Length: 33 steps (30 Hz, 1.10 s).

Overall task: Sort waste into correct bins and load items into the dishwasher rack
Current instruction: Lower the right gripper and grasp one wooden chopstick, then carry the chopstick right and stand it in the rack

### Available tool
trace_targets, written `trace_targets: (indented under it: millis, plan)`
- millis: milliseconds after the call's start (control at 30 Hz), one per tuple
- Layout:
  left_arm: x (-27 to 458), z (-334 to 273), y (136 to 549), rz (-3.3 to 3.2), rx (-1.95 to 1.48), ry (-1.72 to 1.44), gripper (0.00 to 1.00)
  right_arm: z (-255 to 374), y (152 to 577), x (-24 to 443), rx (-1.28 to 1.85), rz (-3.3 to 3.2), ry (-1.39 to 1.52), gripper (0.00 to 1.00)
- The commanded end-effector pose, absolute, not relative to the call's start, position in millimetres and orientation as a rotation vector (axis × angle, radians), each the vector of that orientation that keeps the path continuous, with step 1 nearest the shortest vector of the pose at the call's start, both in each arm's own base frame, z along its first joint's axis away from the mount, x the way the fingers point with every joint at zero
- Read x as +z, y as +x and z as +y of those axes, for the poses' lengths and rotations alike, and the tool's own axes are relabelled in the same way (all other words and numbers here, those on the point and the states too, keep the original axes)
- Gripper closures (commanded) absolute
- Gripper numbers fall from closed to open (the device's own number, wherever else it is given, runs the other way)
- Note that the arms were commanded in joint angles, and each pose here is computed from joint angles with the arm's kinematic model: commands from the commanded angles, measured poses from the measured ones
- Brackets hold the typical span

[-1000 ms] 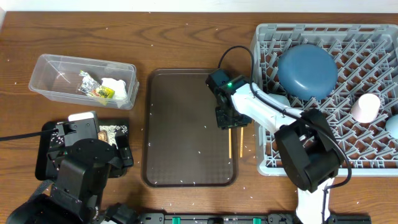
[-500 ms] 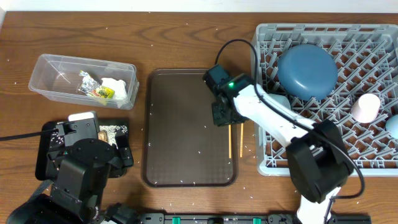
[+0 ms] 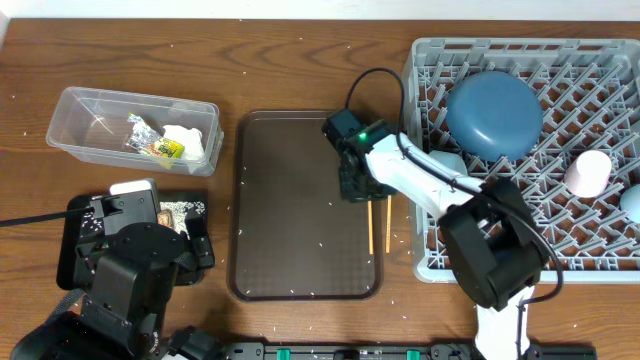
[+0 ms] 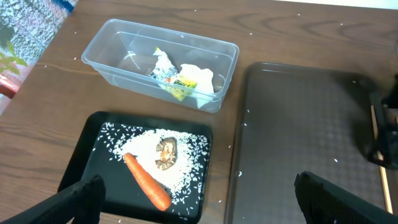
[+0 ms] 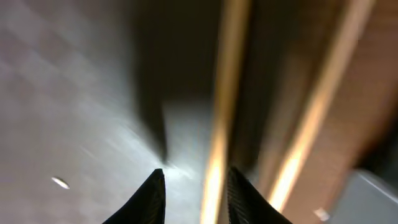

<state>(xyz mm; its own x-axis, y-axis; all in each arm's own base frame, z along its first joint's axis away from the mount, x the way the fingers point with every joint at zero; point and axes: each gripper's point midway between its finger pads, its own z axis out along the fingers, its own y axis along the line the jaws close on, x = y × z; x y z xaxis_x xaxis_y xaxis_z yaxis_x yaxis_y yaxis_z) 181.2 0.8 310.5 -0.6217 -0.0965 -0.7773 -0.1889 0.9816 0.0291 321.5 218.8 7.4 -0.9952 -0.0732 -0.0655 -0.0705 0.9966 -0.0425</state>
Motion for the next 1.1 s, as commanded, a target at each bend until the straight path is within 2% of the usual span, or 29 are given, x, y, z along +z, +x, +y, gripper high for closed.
trace_targets:
  millis: [0,267,533,667,767,900,1067]
  plan:
    - [316,4,181,2.223,0.144,-0.224,0.02,229,306,-10,-0.069,3.119,-0.211,0.72]
    - [316,4,181,2.223,0.144,-0.224,0.02,230,306,-10,-0.067,3.116,-0.216,0.73]
    - [316,4,181,2.223,0.144,-0.224,0.02,218,315,-10,-0.174,3.067,-0.229,0.68]
    - [316,4,181,2.223,0.145,-0.224,0.02,220,311,-16,-0.166,3.087,-0.248,0.79]
    - [316,4,181,2.223,0.144,-0.225,0.02,225,309,-17,-0.141,3.091,-0.314,0.99]
    - [316,4,181,2.223,0.144,-0.224,0.02,226,309,-10,-0.133,3.081,-0.338,0.99]
    - [316,4,181,2.223,0.144,-0.225,0.02,231,318,32,-0.058,3.011,-0.317,0.99]
